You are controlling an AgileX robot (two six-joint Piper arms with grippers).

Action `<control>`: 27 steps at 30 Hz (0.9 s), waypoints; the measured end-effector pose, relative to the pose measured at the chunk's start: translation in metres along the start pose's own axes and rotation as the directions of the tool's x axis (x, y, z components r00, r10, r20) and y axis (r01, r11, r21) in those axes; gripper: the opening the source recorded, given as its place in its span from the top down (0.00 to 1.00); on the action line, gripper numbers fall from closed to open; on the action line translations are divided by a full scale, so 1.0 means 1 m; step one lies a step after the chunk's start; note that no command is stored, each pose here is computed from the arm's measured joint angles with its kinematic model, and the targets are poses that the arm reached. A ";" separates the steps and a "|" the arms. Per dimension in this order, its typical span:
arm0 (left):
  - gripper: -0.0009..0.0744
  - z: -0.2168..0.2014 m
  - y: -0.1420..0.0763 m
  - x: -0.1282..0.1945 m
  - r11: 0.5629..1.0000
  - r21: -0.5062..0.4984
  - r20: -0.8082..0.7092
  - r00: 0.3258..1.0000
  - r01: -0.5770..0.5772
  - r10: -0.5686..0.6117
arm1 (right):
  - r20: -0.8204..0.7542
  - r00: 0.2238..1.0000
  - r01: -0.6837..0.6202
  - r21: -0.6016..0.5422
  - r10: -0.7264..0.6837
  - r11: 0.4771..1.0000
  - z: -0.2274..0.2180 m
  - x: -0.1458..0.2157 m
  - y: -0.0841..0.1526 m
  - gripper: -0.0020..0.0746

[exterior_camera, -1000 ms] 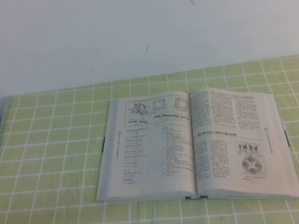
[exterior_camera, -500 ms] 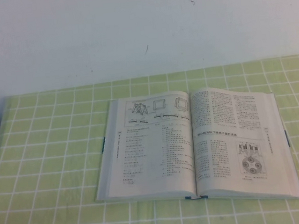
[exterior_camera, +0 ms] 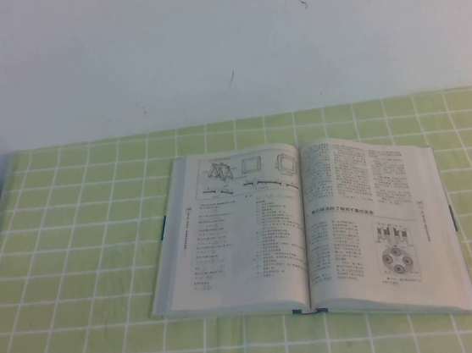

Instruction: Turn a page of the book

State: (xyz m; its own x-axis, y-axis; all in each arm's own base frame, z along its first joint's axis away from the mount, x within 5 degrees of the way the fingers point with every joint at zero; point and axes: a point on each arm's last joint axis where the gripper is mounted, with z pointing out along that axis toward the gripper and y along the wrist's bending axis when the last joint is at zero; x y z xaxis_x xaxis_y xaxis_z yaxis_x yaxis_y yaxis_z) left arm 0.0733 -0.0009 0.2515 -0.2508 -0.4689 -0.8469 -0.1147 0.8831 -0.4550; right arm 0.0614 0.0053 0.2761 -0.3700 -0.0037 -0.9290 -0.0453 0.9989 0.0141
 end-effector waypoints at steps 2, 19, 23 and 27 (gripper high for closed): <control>0.99 0.009 -0.007 -0.007 1.000 -0.008 -0.087 0.996 -0.016 0.015 | -0.080 0.997 -0.011 -0.024 0.009 1.000 0.009 -0.007 0.001 0.98; 0.99 0.125 -0.064 -0.018 0.969 0.244 -0.587 0.801 0.040 0.115 | -0.414 0.910 -0.107 -0.287 -0.023 0.952 0.110 -0.043 0.015 0.60; 0.99 0.162 -0.078 -0.024 0.949 0.311 -0.638 0.751 0.050 0.169 | -0.422 0.906 -0.157 -0.380 -0.020 0.911 0.129 -0.041 0.023 0.50; 0.99 0.196 -0.098 -0.022 0.930 0.368 -0.652 0.719 0.022 0.241 | -0.425 0.905 -0.233 -0.448 0.023 0.863 0.150 -0.038 0.029 0.48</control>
State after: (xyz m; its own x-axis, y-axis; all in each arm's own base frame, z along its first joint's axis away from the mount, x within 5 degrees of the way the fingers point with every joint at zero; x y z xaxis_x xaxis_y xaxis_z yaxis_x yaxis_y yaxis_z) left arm 0.2789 -0.0802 0.2610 -0.8344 -0.1131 -0.5394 0.2416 0.8046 -0.5425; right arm 0.2137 0.0420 0.2562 -0.7304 -0.0003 -0.6831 -0.3686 0.8421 0.3938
